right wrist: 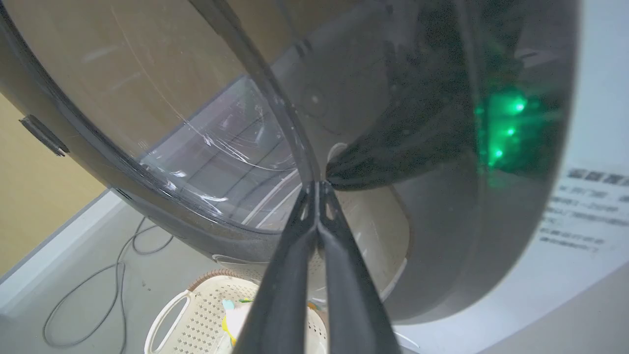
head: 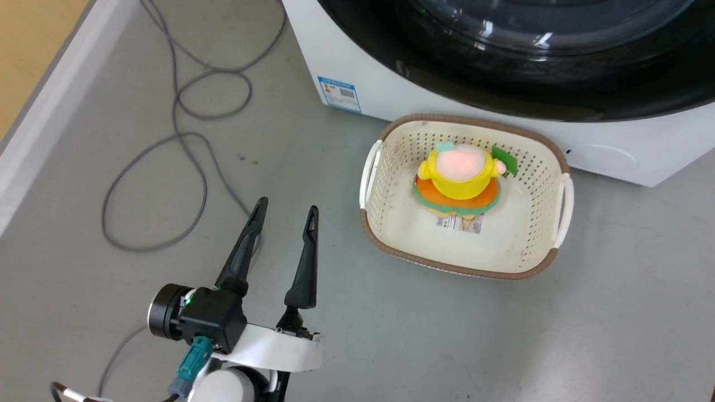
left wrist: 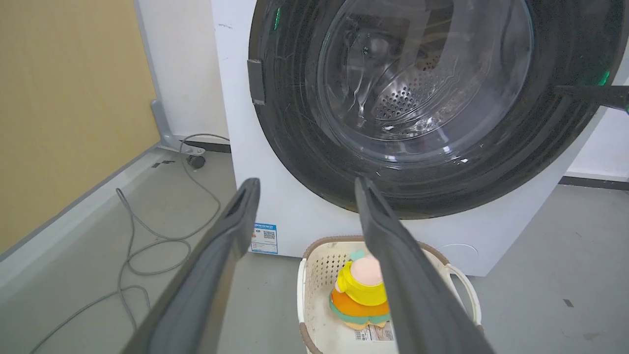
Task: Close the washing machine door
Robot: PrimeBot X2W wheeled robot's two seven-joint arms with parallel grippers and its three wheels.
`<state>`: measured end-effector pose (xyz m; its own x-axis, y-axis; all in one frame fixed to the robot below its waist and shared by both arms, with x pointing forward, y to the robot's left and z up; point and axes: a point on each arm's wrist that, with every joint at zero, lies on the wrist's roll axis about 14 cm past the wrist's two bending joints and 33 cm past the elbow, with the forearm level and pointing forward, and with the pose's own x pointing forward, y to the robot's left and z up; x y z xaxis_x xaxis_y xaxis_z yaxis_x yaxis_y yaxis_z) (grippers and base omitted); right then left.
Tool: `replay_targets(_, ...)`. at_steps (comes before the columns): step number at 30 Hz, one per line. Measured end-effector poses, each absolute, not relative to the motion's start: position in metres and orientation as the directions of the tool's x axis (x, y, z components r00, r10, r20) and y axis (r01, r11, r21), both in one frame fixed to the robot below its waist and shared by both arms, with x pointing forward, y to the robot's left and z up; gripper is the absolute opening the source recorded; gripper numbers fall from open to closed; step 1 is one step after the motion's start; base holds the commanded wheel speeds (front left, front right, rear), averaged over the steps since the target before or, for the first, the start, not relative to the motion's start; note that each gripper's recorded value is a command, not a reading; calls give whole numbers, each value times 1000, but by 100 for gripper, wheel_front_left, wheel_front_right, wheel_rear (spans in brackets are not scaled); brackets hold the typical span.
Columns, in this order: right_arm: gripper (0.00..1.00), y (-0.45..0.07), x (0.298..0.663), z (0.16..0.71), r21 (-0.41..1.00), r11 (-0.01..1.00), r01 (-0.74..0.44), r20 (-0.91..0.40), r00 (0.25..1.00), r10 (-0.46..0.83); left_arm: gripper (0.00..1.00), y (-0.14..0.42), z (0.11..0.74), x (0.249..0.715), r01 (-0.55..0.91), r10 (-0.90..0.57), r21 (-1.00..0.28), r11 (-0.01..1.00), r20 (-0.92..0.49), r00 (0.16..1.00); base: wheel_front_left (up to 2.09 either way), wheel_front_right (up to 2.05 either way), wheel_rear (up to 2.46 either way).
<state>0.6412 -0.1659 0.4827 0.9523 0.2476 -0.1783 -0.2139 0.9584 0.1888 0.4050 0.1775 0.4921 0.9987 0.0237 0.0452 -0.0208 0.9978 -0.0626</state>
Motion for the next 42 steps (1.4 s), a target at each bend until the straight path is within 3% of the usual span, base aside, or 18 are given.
replay_targets(8, 0, -167, 618, 516, 159, 958, -239, -74, 965, 253, 100, 177, 511, 401, -13, 19, -66, 998, 99, 995, 0, 0, 0)
replay_targets(15, 0, -169, 556, 520, 184, 947, -263, -9, 963, 269, 100, 174, 516, 384, -1, 9, -77, 997, 107, 994, 0, 0, 0)
replay_targets(22, 0, -176, 489, 532, 110, 951, -289, 46, 957, 286, 100, 169, 524, 367, 13, -1, -86, 996, 131, 991, 0, 0, 0)
replay_targets(31, 0, -209, 408, 525, 135, 980, -146, 94, 986, 134, 100, 153, 530, 356, 70, -56, -86, 994, 151, 987, 0, 0, 0)
replay_targets(38, 0, -224, 366, 528, 123, 991, -46, 113, 993, 32, 100, 151, 529, 352, 73, -60, -83, 994, 145, 988, 0, 0, 0)
replay_targets(40, 100, -223, 360, 530, 136, 990, -26, 122, 993, 9, 100, 152, 527, 351, 69, -57, -81, 994, 138, 989, 0, 0, 0)
replay_targets(42, 100, -222, 356, 534, 129, 992, -12, 134, 991, -5, 100, 153, 526, 351, 66, -55, -80, 995, 135, 989, 0, 0, 0)
